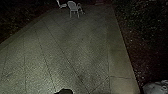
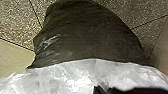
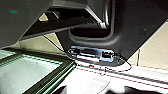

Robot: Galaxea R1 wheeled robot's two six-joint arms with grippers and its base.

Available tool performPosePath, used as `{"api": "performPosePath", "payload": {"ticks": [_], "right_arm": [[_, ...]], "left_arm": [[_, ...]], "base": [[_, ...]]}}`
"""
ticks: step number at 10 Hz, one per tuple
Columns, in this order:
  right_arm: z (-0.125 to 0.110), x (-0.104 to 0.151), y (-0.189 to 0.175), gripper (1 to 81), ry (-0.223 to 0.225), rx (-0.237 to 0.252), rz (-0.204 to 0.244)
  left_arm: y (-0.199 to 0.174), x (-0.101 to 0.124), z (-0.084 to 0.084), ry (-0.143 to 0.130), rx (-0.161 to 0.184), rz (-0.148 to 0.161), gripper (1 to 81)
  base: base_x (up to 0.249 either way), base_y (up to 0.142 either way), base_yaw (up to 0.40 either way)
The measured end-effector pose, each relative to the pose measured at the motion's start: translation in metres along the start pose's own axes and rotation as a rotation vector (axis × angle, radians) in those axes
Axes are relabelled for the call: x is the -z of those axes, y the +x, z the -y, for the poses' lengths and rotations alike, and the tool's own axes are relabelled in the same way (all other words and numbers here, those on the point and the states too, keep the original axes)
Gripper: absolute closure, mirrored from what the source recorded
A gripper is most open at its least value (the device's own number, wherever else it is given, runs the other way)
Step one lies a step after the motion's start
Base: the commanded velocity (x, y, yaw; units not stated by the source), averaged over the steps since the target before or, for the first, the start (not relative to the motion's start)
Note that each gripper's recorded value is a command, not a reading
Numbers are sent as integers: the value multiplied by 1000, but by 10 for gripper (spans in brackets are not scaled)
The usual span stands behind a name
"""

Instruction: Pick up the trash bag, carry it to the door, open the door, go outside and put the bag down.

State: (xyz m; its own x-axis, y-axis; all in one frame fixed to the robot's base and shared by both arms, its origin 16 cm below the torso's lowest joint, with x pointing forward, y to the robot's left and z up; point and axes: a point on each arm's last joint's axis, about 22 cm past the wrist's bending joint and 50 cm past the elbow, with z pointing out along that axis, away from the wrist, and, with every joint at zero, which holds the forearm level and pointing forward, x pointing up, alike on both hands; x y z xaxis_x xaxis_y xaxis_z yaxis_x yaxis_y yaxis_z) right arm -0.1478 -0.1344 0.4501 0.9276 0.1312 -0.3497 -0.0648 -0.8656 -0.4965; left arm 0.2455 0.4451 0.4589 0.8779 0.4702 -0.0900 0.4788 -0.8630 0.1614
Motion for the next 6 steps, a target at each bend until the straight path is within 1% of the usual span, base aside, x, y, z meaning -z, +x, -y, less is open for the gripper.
{"api": "performPosePath", "payload": {"ticks": [3,4,5,6], "right_arm": [[-1,0,0,10,-2,-3,1],[-2,0,0,10,-3,-3,1],[-2,0,0,10,-4,-3,0],[-2,0,0,10,-3,-3,0]], "left_arm": [[0,0,0,1,0,1,811],[0,0,2,3,-15,2,10],[0,1,2,3,0,0,10],[0,0,2,2,0,2,10]], "base": [[0,0,0],[0,0,0],[0,0,0],[0,0,0]]}}
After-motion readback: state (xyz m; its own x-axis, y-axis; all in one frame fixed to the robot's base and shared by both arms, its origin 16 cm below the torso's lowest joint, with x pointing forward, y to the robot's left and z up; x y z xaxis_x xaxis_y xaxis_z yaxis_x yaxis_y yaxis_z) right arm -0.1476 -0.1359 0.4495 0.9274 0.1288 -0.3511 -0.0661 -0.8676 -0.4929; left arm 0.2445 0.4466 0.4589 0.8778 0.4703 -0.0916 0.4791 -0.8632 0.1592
